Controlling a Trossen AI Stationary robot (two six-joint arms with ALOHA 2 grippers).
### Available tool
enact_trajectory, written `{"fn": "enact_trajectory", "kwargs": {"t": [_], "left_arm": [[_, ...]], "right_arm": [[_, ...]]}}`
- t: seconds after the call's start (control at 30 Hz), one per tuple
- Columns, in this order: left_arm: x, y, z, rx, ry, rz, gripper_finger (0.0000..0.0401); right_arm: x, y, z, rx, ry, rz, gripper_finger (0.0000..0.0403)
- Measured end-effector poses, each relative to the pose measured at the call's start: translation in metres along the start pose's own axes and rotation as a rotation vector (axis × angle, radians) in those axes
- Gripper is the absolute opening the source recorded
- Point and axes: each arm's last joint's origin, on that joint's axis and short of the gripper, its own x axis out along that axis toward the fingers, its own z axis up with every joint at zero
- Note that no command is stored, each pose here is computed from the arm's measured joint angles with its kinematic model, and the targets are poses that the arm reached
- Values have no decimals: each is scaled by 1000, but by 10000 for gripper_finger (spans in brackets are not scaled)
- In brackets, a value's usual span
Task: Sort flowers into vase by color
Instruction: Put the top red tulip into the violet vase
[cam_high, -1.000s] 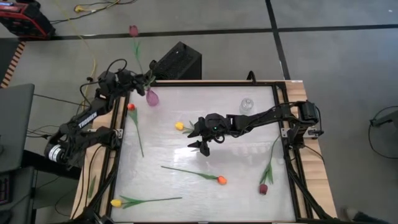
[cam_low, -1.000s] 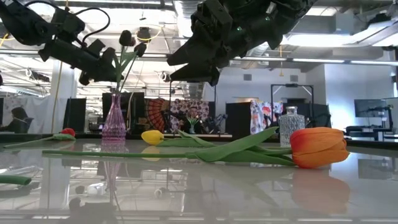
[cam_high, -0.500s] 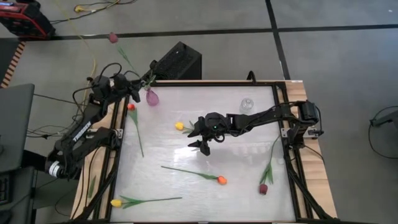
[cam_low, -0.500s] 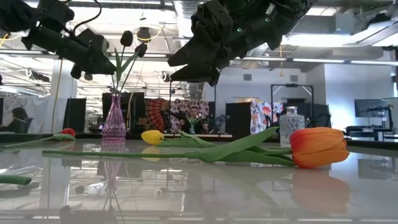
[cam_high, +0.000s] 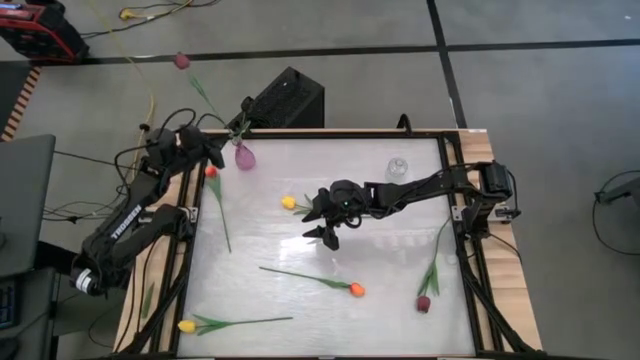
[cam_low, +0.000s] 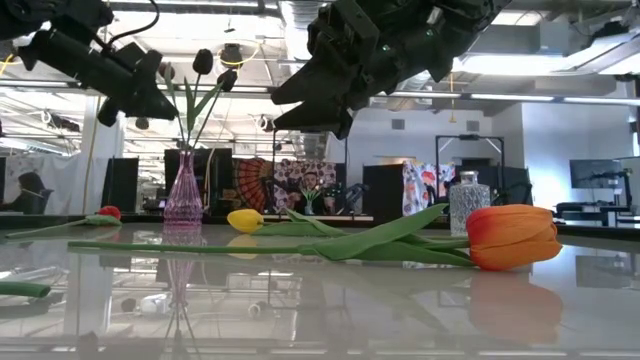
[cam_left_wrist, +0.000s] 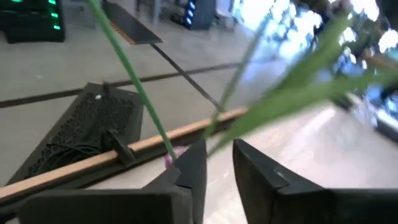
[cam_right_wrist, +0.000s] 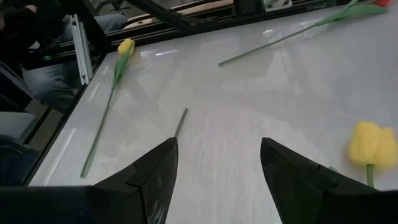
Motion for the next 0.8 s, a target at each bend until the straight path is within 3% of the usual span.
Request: {"fn": "enact_trajectory", "kwargs": {"t": [0.13, 0.37, 0.57, 0.8], "left_arm": [[1, -5, 8, -52, -41, 9, 10], [-20, -35, 55, 5, -203, -72, 0], [-31, -54, 109, 102, -376, 149, 0], [-5, -60, 140, 137, -336, 530, 0]], "right_arm": [[0, 0, 0, 1, -1, 0, 255], [0, 0, 0, 1, 3, 0, 255], [-1, -6, 1, 7, -2, -12, 255], [0, -1, 0, 0, 0, -2, 255]]}}
